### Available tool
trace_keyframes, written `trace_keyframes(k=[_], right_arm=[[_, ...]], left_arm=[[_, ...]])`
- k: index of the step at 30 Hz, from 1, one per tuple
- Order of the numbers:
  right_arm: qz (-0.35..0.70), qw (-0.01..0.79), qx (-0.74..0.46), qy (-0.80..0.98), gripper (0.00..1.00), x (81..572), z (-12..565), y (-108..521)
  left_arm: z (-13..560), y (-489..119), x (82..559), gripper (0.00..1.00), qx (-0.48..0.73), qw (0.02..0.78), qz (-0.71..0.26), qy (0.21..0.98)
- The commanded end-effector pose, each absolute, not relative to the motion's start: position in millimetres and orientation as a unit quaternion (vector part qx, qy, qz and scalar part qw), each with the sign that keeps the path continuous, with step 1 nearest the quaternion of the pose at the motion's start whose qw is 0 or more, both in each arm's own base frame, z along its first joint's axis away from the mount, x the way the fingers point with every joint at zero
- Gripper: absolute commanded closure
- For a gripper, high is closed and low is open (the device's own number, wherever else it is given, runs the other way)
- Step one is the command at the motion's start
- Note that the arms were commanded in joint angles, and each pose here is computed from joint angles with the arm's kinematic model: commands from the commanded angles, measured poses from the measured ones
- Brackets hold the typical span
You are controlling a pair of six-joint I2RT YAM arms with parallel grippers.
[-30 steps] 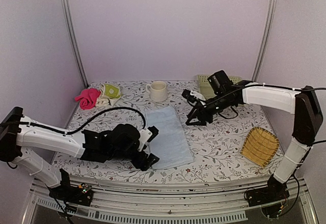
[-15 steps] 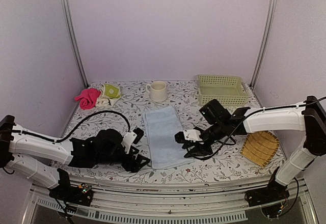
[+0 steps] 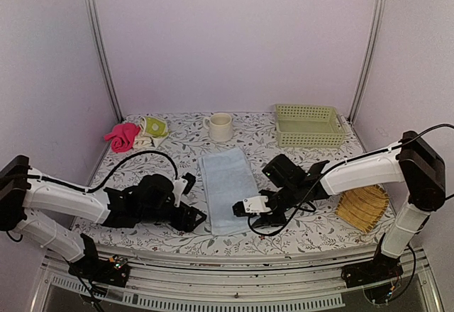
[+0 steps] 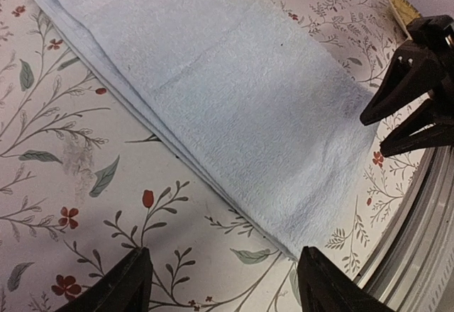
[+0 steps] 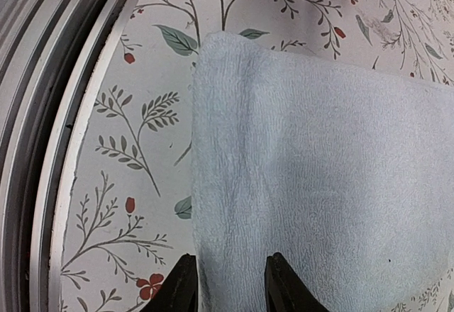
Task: Roll the towels
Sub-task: Roll the towel at the center of the board.
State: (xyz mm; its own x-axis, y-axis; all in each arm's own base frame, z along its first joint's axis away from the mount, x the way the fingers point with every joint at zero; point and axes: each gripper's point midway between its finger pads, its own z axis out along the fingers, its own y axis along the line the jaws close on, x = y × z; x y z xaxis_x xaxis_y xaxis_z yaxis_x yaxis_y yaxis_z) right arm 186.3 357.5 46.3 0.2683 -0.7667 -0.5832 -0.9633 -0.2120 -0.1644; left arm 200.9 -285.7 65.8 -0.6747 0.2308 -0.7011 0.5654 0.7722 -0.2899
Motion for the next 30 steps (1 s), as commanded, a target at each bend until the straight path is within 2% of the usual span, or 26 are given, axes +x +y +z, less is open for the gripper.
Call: trace_keyframes(k=[1,8,13,23,25,28,30], right_arm=[[0.177,0.251,-0.755,0.579,0.66,189,36,355],[0.190,0.236,-0.759,0.576,0.66,181,32,352],[0.211,0.208,-0.767,0.569,0.63,169,26,349],[0.171,0.184,-0.759,0.601,0.64,182,-1,343],[0.166,0.181,-0.758,0.604,0.67,183,-4,343],[0.166,0.171,-0.758,0.607,0.84,183,-7,341],[0.176,0.162,-0.758,0.607,0.92,179,-5,342]], left_arm=[[70,-294,205,0.28,0.223,0.331,-0.260,0.879],[69,-292,207,0.28,0.221,0.334,-0.256,0.880],[67,-288,208,0.28,0.218,0.334,-0.251,0.882],[65,-285,209,0.28,0.219,0.334,-0.245,0.883],[66,-285,209,0.28,0.218,0.335,-0.245,0.883],[67,-285,209,0.28,0.220,0.336,-0.245,0.882],[69,-285,208,0.28,0.224,0.337,-0.247,0.880]])
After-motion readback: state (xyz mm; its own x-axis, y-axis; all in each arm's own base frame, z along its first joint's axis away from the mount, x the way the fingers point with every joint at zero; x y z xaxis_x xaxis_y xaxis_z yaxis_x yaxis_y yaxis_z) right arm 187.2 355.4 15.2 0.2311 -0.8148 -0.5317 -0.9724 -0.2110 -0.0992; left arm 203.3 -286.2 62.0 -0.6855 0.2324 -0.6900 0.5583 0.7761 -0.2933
